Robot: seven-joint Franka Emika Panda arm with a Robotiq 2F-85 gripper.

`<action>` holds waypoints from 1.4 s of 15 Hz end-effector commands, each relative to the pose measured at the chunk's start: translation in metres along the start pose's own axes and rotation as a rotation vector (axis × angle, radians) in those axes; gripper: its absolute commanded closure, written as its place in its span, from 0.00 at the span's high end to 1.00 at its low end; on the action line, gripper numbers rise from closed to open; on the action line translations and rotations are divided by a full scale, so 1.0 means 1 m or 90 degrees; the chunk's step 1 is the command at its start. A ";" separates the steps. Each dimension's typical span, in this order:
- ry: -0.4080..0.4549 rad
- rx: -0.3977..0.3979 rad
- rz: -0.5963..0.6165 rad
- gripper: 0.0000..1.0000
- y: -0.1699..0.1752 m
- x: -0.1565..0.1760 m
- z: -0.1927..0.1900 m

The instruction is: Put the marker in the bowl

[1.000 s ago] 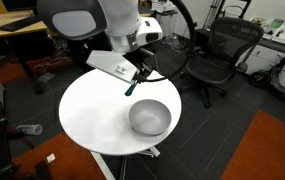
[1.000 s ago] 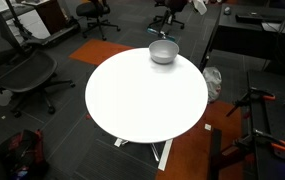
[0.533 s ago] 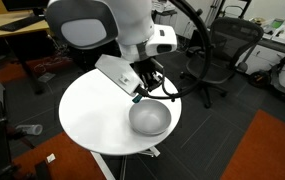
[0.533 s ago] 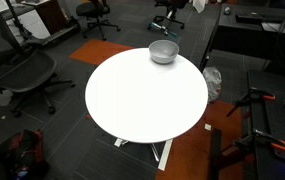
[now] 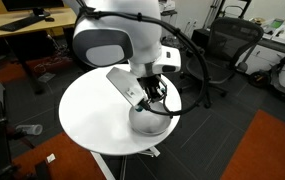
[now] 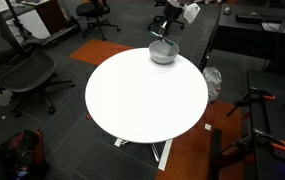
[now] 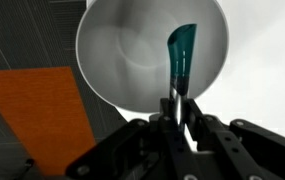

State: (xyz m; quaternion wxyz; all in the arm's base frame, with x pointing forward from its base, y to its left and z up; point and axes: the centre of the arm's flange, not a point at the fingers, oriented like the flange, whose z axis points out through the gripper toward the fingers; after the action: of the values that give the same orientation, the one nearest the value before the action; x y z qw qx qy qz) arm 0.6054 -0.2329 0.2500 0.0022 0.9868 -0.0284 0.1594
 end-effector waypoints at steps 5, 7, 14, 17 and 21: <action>-0.020 -0.007 0.031 0.44 0.013 0.000 0.032; -0.023 -0.008 0.034 0.51 0.013 0.000 0.033; -0.020 -0.017 0.026 1.00 0.004 -0.005 0.019; -0.013 -0.025 0.015 1.00 -0.005 -0.008 0.002; -0.001 -0.040 -0.002 1.00 -0.023 -0.013 -0.035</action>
State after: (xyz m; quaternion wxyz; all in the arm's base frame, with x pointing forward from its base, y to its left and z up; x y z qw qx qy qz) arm 0.6090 -0.2310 0.2461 0.0190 0.9883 -0.0312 0.1483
